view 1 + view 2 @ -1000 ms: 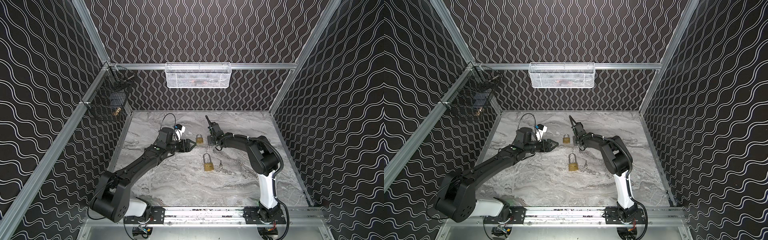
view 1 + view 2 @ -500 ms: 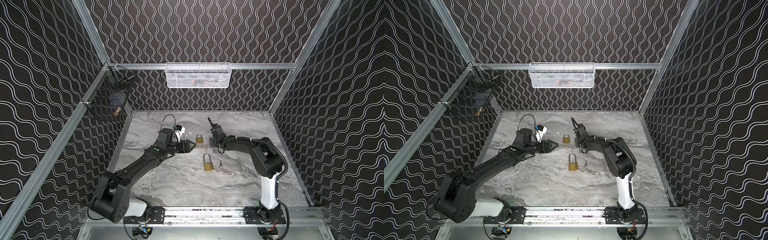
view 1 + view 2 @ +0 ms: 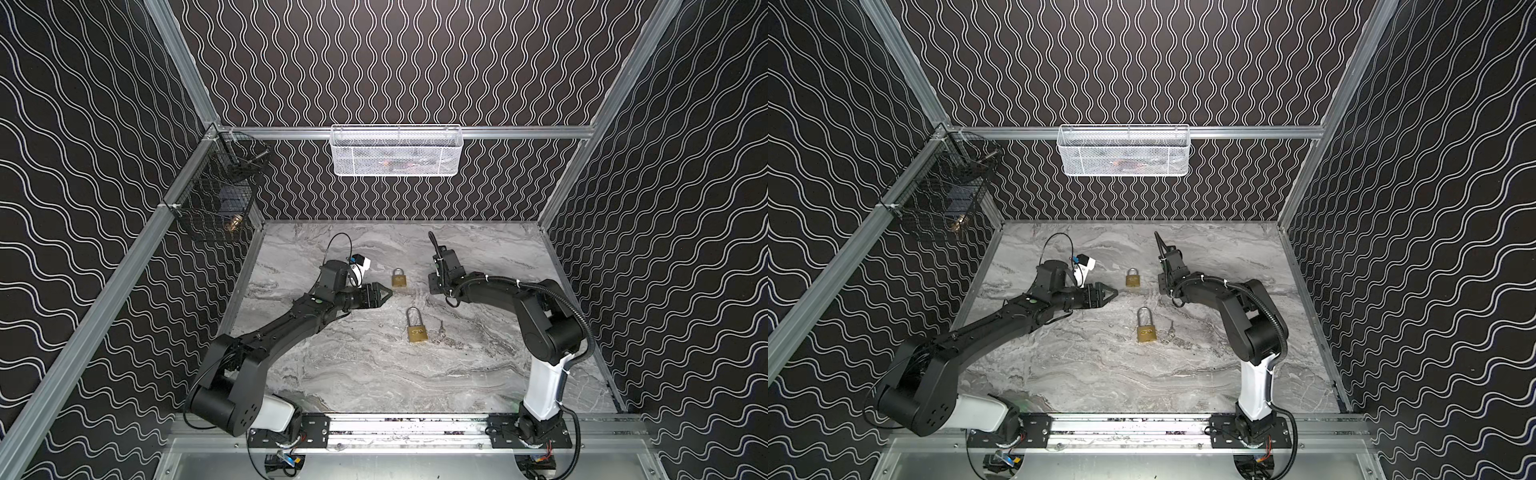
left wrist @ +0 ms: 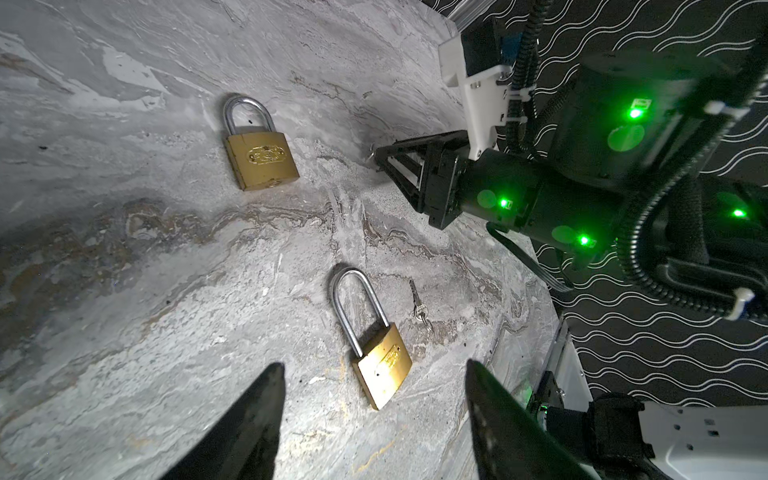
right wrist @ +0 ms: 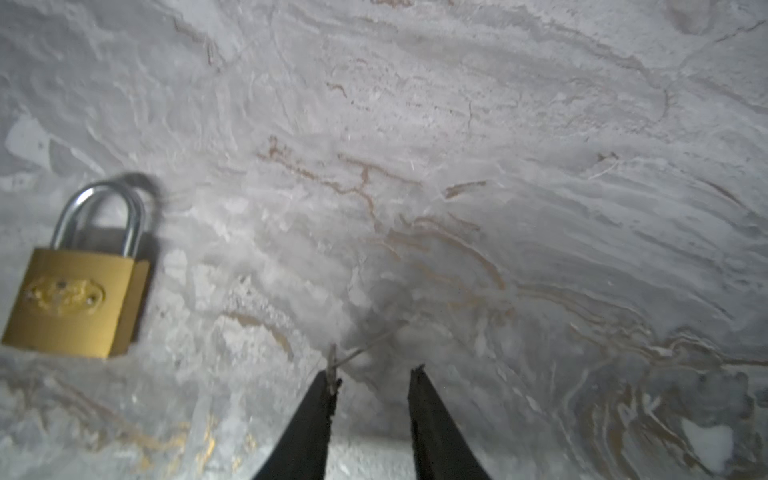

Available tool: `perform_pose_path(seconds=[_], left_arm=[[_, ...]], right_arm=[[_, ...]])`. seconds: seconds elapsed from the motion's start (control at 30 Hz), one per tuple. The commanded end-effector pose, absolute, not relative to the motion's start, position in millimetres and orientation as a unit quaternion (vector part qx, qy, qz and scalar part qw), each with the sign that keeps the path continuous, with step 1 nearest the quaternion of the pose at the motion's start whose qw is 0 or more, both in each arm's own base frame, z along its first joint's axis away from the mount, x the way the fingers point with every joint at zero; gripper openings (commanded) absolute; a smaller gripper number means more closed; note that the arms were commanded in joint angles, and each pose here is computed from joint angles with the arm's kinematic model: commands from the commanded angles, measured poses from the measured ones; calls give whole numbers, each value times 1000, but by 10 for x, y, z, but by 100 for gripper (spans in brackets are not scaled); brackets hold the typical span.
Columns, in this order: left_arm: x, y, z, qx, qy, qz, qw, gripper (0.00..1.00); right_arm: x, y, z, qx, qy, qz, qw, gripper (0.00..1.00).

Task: Unlock with the key
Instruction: 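Close the right gripper on the key's bow and lift it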

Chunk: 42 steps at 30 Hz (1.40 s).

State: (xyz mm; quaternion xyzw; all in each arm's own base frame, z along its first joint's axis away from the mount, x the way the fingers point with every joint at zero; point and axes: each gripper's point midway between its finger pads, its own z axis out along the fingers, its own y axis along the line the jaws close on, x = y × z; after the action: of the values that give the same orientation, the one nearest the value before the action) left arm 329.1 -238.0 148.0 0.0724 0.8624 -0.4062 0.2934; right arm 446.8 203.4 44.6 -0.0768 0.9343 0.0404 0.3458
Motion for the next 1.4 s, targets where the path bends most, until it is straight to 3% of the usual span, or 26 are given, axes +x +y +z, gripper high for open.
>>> perform_pose_path(seconds=[0.0, 0.3, 0.47, 0.9, 1.13, 1.37], left_arm=[[3327, -2404, 1574, 76, 854, -414, 306, 70], [3283, -2346, 1522, 79, 861, -398, 306, 71], [3315, -2395, 1504, 77, 857, -411, 303, 70], [3251, -2615, 1630, 149, 823, -437, 332, 70], [3302, -2675, 1637, 220, 803, -347, 432, 67], [3233, -2757, 2084, 296, 632, -306, 648, 60]], right_arm=[[4507, 2158, 448, -71, 934, 70, 342, 31], [4479, 2155, 467, -66, 935, 75, 341, 25], [4403, 2186, 550, -70, 928, 100, 353, 0], [4127, 2280, 965, -114, 908, 159, 371, 0], [3974, 2408, 1480, -145, 893, 209, 373, 0], [3727, 2515, 1937, -166, 869, 272, 380, 0]])
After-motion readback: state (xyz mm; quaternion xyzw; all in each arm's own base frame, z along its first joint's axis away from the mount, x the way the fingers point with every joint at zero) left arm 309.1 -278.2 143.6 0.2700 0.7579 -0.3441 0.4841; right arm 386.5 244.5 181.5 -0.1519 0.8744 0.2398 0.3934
